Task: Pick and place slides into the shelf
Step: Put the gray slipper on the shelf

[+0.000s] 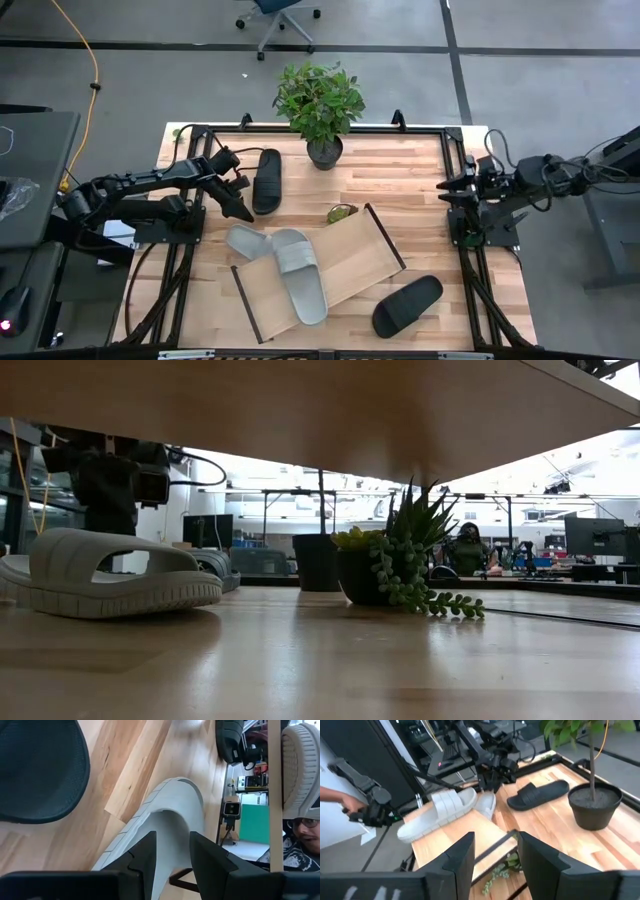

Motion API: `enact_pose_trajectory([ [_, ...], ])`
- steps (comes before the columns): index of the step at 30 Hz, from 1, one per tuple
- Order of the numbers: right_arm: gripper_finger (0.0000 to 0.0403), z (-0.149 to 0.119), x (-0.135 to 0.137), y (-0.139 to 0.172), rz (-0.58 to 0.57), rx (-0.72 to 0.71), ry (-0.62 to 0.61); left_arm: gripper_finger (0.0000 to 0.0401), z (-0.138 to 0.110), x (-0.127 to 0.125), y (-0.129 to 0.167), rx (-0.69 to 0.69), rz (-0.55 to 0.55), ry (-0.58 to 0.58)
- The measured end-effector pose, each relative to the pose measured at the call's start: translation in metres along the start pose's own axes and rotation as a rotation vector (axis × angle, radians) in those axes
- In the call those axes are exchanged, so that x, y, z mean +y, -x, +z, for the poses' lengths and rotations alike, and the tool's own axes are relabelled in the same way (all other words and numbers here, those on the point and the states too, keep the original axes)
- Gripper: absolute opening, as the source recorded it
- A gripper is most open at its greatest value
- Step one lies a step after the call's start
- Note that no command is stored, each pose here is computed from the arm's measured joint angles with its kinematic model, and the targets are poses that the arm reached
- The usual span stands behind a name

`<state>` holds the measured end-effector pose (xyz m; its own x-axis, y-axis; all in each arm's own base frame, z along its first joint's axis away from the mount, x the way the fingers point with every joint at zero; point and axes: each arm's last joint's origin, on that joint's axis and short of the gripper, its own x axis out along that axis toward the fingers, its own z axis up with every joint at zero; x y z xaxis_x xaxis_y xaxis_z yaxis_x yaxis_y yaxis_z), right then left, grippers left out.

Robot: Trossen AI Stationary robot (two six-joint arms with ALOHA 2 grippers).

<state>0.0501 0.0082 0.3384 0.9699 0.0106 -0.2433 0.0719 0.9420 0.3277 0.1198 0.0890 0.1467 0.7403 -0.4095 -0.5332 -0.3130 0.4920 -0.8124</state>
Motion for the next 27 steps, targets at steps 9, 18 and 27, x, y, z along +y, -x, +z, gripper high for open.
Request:
enact_pose_trajectory([
  [9, 0.0141, -0.002, 0.001, -0.005, 0.020, -0.011, -0.006, 0.0106, 0.000, 0.000, 0.000, 0.006, -0.015, 0.004],
  [18, 0.0141, 0.001, 0.003, -0.005, 0.049, -0.035, -0.001, 0.0106, -0.005, -0.006, -0.008, 0.072, -0.035, 0.005],
  [27, 0.0141, 0.000, 0.003, -0.005, 0.055, -0.019, -0.002, 0.0144, -0.008, -0.011, -0.016, 0.115, 0.005, 0.029],
])
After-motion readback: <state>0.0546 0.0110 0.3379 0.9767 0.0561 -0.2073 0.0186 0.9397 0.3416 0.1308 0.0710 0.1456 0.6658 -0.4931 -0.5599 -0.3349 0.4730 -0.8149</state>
